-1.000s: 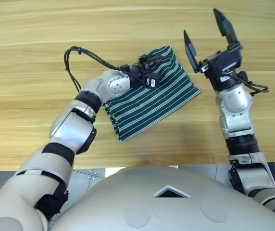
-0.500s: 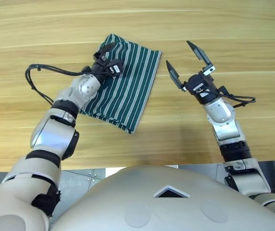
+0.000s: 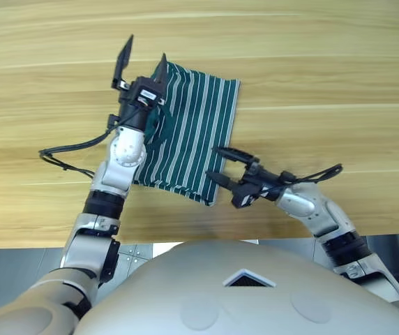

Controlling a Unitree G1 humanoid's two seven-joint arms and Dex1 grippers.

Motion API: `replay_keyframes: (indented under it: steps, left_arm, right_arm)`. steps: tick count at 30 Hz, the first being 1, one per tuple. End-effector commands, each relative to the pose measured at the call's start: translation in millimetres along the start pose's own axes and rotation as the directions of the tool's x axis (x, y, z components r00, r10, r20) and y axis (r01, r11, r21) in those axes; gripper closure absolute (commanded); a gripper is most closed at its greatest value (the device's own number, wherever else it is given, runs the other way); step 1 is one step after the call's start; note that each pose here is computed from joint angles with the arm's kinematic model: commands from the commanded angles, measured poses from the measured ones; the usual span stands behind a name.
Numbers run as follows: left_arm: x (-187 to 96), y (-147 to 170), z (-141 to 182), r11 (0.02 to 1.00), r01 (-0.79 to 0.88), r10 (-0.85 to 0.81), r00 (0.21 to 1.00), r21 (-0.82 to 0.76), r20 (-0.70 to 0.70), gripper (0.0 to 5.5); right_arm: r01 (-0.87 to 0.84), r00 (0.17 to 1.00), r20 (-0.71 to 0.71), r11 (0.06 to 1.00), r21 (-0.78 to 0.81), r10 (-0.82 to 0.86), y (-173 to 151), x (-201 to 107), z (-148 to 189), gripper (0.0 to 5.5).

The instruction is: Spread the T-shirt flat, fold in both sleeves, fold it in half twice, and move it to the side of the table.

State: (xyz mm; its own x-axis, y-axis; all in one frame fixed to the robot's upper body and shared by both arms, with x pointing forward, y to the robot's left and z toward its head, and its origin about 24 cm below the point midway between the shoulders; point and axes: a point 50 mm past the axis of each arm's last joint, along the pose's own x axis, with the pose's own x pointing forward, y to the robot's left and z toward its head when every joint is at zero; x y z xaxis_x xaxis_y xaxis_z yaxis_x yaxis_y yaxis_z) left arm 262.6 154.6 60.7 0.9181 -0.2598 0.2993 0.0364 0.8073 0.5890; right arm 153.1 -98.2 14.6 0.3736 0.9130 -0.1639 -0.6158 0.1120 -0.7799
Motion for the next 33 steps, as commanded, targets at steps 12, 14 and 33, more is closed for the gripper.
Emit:
replay_keyframes:
  steps: [12,14,33]
  left_arm:
    - [-31,95,-22,0.996,-0.087,0.087,0.991,0.003,-0.098,2.15]
    - [-39,88,-25,1.000,0.008,-0.007,0.995,0.011,-0.101,2.15]
    - [-172,75,-12,0.347,0.915,-0.849,0.399,0.205,-0.346,2.15]
  right_arm:
    - [-0.168,0.969,-0.177,0.985,0.030,0.171,11,-44,-27,2.04]
    - [-0.092,0.984,-0.146,0.993,0.067,0.101,1,-43,-24,2.04]
    - [-0.033,0.964,-0.263,0.998,0.052,0.046,-41,-113,-12,2.04]
